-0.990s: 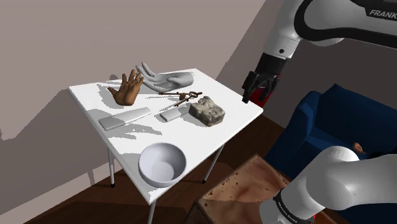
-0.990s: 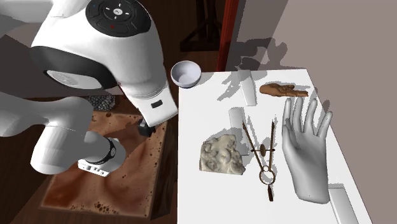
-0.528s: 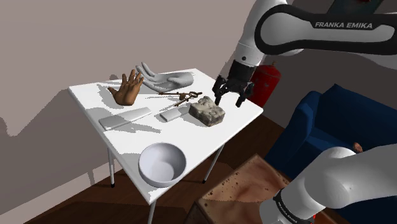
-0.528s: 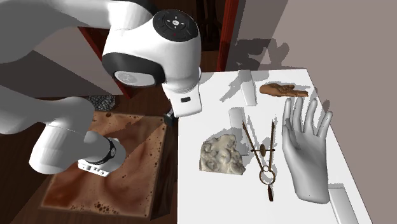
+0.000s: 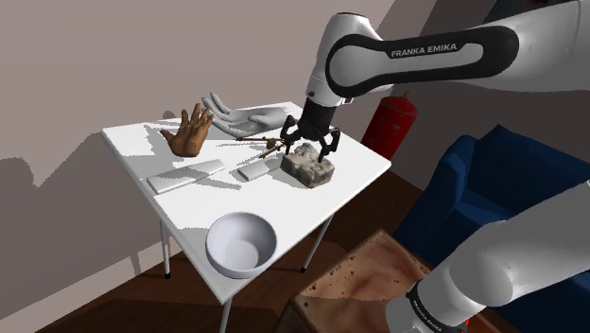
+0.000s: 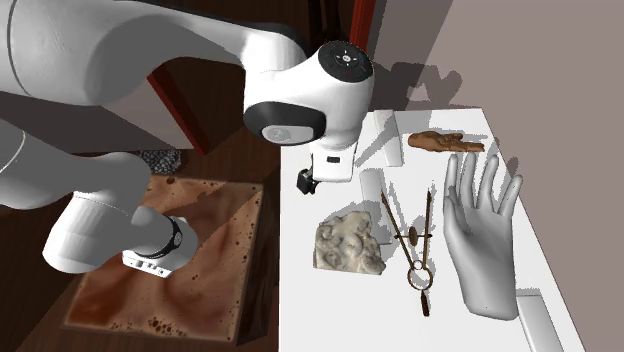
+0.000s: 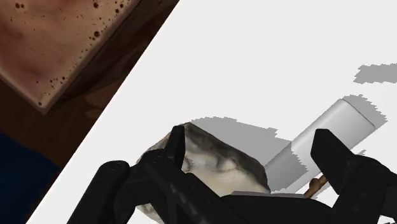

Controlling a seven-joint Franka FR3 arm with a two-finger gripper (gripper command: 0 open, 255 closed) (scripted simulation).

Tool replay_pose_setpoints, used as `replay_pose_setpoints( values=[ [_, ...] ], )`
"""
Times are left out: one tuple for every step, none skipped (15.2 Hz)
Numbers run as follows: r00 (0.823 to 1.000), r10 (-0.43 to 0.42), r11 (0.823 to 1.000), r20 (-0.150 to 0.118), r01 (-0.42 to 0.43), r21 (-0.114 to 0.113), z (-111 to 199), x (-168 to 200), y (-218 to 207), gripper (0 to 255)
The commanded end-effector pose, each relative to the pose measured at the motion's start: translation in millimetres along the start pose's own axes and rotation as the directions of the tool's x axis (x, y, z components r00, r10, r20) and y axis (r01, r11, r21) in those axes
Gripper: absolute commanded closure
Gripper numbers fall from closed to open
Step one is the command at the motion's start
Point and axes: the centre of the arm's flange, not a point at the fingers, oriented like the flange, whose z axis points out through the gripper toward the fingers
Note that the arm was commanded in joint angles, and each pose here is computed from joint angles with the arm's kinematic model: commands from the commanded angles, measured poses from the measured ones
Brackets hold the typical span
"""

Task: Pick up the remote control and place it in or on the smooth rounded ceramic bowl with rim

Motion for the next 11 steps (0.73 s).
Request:
replay_pose_setpoints(
  values=[
    [0.997, 0.083, 0.997, -0.008, -0.083, 0.0, 15.6, 13.2, -20.2, 0],
    [0.993, 0.121, 0.993, -0.012, -0.121, -0.001, 22.1, 20.5, -28.6, 0],
    [0.987, 0.159, 0.987, -0.017, -0.159, -0.001, 28.7, 28.3, -36.7, 0],
    [0.98, 0.197, 0.98, -0.021, -0.197, -0.002, 35.2, 36.3, -44.6, 0],
    [0.972, 0.235, 0.972, -0.025, -0.235, -0.002, 41.6, 44.7, -52.0, 0],
    [0.962, 0.272, 0.962, -0.03, -0.272, -0.002, 48.1, 53.4, -59.2, 0],
    [0.951, 0.309, 0.951, -0.034, -0.309, -0.002, 54.5, 62.4, -66.0, 0],
    [0.938, 0.345, 0.938, -0.038, -0.345, -0.001, 60.9, 71.7, -72.5, 0],
    [0.924, 0.381, 0.924, -0.043, -0.381, -0.001, 67.2, 81.2, -78.5, 0],
    [0.908, 0.416, 0.909, -0.047, -0.417, 0.0, 73.6, 91.0, -84.2, 0],
    [0.891, 0.451, 0.892, -0.051, -0.451, 0.001, 79.9, 101.0, -89.6, 0]
  ],
)
